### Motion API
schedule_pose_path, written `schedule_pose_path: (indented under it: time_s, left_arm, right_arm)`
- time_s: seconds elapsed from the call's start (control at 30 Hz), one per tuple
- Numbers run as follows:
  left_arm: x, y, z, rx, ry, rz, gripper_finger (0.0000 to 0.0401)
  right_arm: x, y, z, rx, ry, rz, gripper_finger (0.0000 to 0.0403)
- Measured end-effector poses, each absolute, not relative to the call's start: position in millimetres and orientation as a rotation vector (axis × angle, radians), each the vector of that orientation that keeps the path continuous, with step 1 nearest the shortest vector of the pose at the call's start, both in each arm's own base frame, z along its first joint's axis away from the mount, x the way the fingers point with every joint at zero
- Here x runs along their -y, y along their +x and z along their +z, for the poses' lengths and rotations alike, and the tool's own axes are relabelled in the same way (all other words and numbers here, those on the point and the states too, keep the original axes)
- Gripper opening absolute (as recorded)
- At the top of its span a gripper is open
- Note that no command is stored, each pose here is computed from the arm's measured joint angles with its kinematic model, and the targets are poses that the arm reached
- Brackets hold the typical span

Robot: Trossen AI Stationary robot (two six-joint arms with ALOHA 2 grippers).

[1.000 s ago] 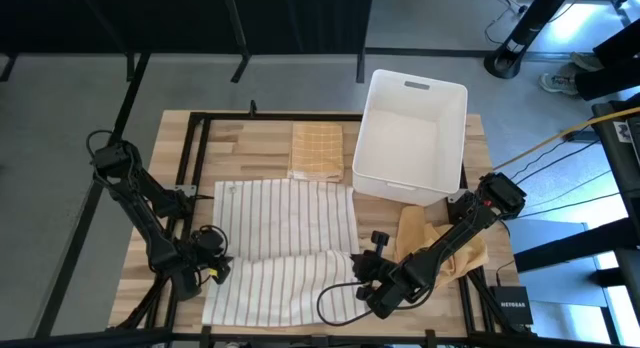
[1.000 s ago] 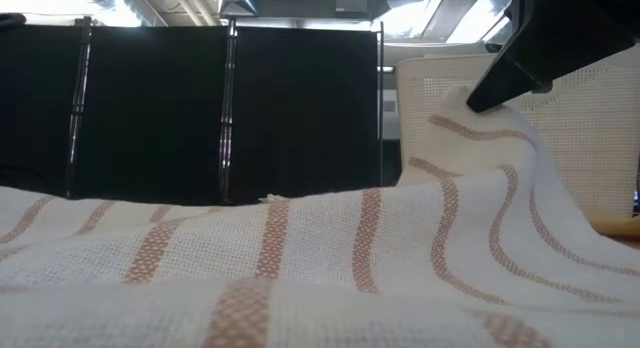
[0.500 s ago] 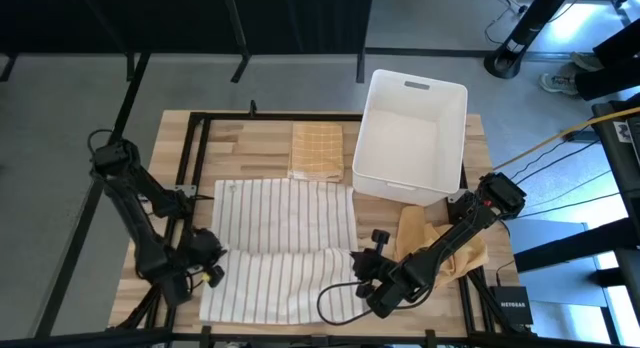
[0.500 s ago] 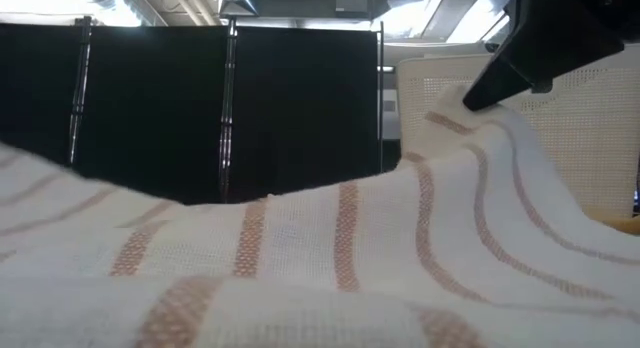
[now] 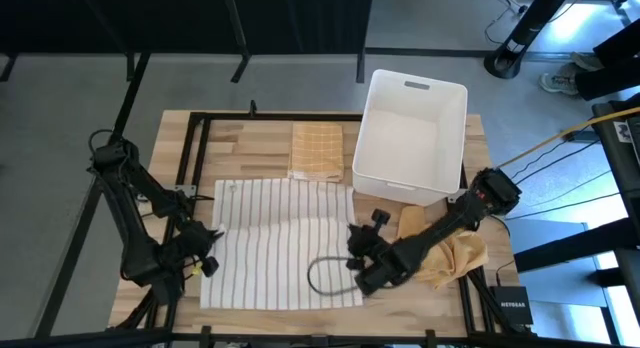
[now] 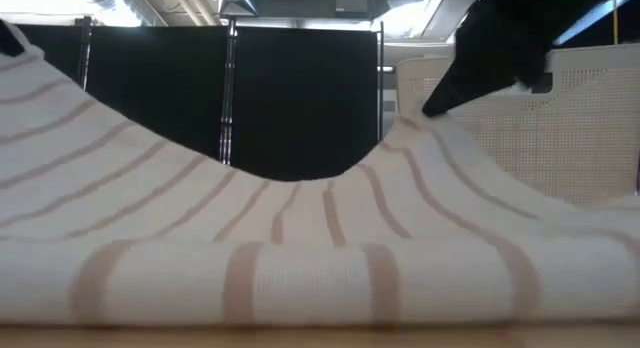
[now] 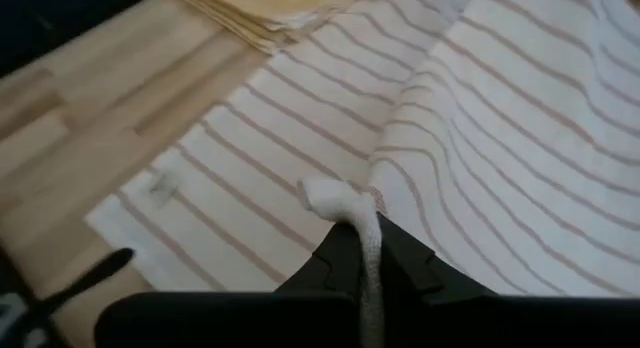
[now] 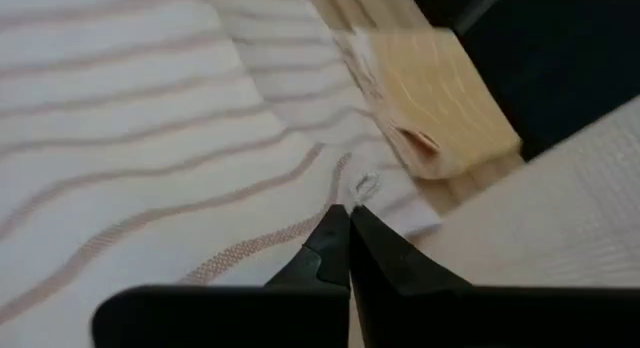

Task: Fold towel
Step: Fold the white towel

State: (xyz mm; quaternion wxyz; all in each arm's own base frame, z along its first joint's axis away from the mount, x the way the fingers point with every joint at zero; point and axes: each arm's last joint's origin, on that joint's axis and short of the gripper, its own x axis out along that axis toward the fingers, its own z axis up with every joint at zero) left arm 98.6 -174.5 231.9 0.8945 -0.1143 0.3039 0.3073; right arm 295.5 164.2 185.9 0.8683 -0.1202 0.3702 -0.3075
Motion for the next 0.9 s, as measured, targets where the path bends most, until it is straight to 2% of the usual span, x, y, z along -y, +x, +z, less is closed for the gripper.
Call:
schedule_pose_path:
  time_s: [0.3, 0.67, 0.9]
  left_arm:
    - [154, 109, 234, -0.626, -0.163, 0.786, 0.0004]
    - [115, 121, 204, -0.742, -0.018, 1.004, 0.0005]
    - [97, 119, 186, -0.778, 0.055, 1.073, 0.0005]
  right_arm:
    - [-108, 317, 183, -0.932, -0.207, -0.73, 0.0003]
    - [-57, 331, 182, -1.01, -0.147, -0.817, 0.0003]
    - [-33, 336, 175, -1.047, -0.096, -0.861, 0.0003]
